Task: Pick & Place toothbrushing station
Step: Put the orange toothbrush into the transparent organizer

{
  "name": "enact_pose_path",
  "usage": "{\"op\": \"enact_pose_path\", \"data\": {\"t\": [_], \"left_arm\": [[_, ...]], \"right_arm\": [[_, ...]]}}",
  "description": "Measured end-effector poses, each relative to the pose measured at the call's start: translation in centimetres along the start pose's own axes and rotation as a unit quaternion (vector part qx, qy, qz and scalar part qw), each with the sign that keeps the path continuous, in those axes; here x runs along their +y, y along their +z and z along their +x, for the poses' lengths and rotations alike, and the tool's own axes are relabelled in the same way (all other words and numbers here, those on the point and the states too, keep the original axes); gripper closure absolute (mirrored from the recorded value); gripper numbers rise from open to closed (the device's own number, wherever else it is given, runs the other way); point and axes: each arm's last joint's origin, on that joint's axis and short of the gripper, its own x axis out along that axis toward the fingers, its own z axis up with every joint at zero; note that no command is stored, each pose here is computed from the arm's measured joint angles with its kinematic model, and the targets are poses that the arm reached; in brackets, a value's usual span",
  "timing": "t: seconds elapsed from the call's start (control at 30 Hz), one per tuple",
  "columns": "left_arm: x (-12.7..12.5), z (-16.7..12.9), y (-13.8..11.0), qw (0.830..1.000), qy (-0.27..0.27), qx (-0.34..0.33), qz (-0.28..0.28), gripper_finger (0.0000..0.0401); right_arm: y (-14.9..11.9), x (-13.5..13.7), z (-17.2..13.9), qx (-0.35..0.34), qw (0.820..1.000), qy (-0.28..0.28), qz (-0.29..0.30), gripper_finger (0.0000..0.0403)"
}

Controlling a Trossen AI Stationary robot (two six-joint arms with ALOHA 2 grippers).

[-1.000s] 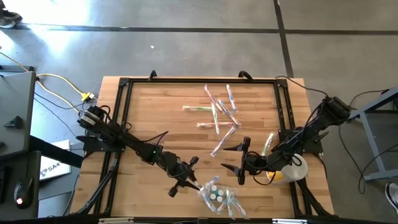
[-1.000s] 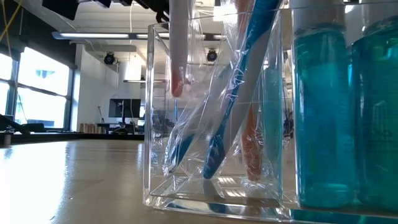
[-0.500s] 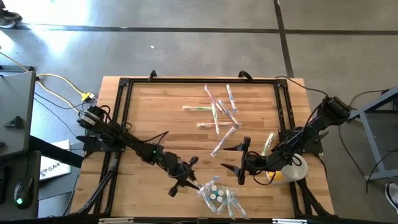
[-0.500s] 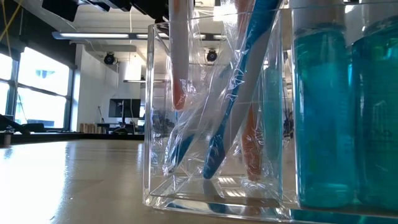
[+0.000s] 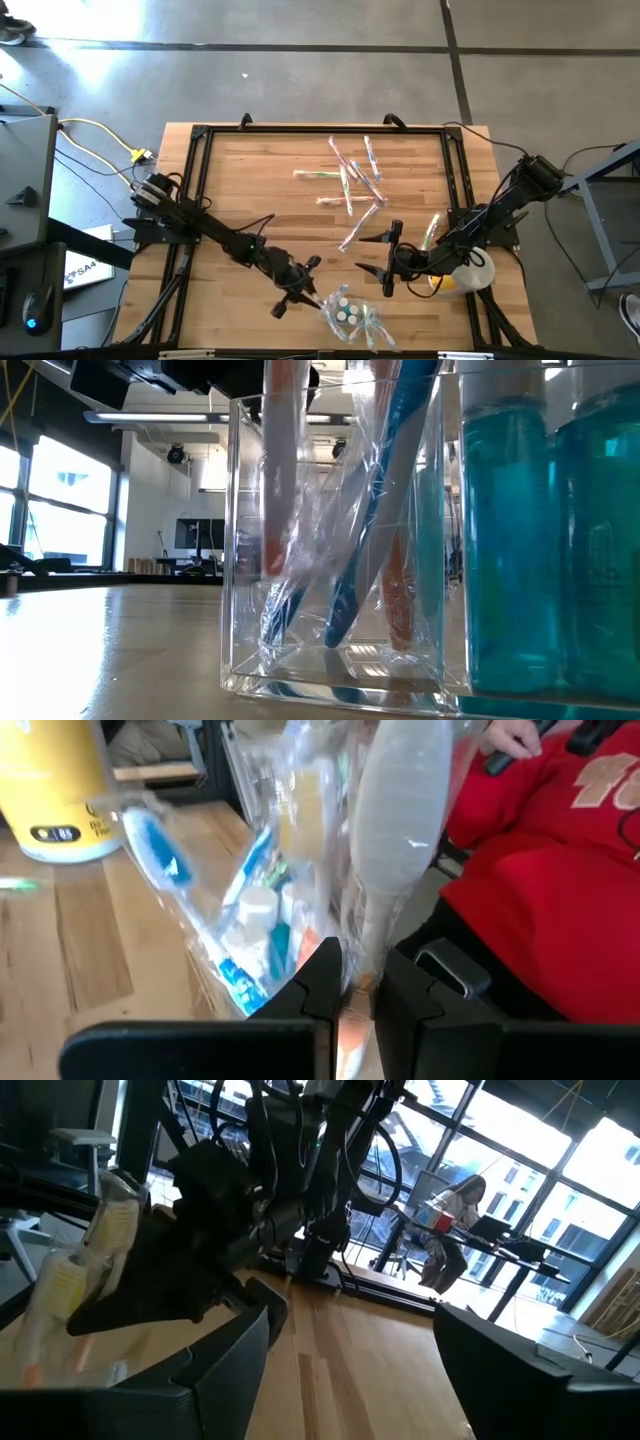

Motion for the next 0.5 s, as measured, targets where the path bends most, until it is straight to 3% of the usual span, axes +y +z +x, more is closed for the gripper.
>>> {"op": "enact_pose_path", "data": {"t": [0.3,0.5], "left_arm": [[0.04,0.02,-0.21,1.000,0.002,0.009,0.001,0.0374],[0.15,0.01,-0.33,1.000,0.019,0.014,-0.006,0.0338]], "right_arm": [[-0.17,0.06,0.00,0.007,1.000,0.002,-0.007,0.0127],[-0.18,0.06,0.00,0.007,1.000,0.002,-0.007,0.0127]]}}
